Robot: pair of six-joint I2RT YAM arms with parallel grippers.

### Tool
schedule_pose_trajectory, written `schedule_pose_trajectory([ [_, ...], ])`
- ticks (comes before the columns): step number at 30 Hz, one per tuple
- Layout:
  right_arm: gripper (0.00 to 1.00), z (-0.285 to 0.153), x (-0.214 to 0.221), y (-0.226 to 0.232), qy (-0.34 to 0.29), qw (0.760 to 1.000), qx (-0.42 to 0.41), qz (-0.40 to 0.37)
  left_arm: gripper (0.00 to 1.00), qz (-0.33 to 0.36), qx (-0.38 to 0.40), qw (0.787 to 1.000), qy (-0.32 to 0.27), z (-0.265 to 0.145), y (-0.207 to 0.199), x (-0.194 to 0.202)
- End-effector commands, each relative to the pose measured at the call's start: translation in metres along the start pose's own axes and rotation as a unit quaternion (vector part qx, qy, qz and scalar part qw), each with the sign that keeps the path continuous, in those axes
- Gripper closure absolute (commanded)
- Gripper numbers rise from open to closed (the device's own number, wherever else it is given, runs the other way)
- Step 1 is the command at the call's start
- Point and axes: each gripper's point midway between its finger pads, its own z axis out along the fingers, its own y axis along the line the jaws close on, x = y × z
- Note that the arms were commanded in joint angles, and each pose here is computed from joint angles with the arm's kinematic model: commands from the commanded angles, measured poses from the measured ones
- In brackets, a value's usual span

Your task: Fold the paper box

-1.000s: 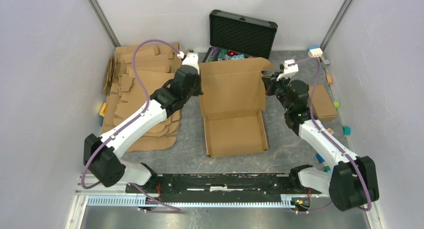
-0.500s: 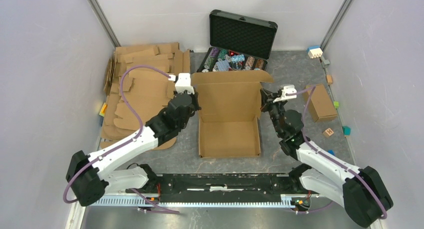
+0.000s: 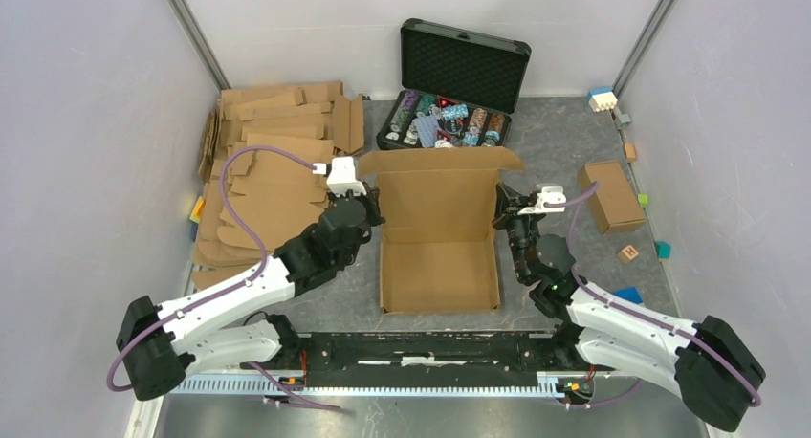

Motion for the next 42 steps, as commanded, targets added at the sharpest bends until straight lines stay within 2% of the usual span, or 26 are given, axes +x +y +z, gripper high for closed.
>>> schedule_pose_trajectory([
  [1,1.00,-0.006,-0.012,0.020,-0.017,0.999,-0.005,0.030,0.98,-0.098,0.019,0.995,-0.002,-0.006,-0.029,-0.011],
  [4,1.00,-0.012,-0.007,0.017,-0.014,0.999,0.022,0.028,0.98,-0.107,0.008,0.994,-0.005,-0.009,-0.029,-0.006],
  [11,1.00,-0.015,-0.013,0.007,-0.037,0.998,0.056,0.002,0.98,-0.063,0.000,0.998,-0.027,-0.010,-0.026,-0.011],
  [15,1.00,-0.017,-0.009,0.009,-0.038,0.998,0.042,0.003,0.98,-0.072,0.029,0.997,-0.018,-0.014,-0.033,-0.005],
  [27,1.00,-0.033,0.010,0.005,-0.008,1.000,0.015,0.016,0.98,-0.102,0.048,0.994,-0.009,-0.029,-0.019,0.016],
  [33,1.00,-0.038,0.024,0.010,0.016,0.999,0.003,0.033,0.98,-0.139,0.060,0.988,0.017,-0.034,-0.024,0.035],
  [42,1.00,-0.046,0.034,0.023,0.049,0.998,-0.027,0.042,0.93,-0.115,0.061,0.991,0.046,-0.044,-0.028,0.050],
])
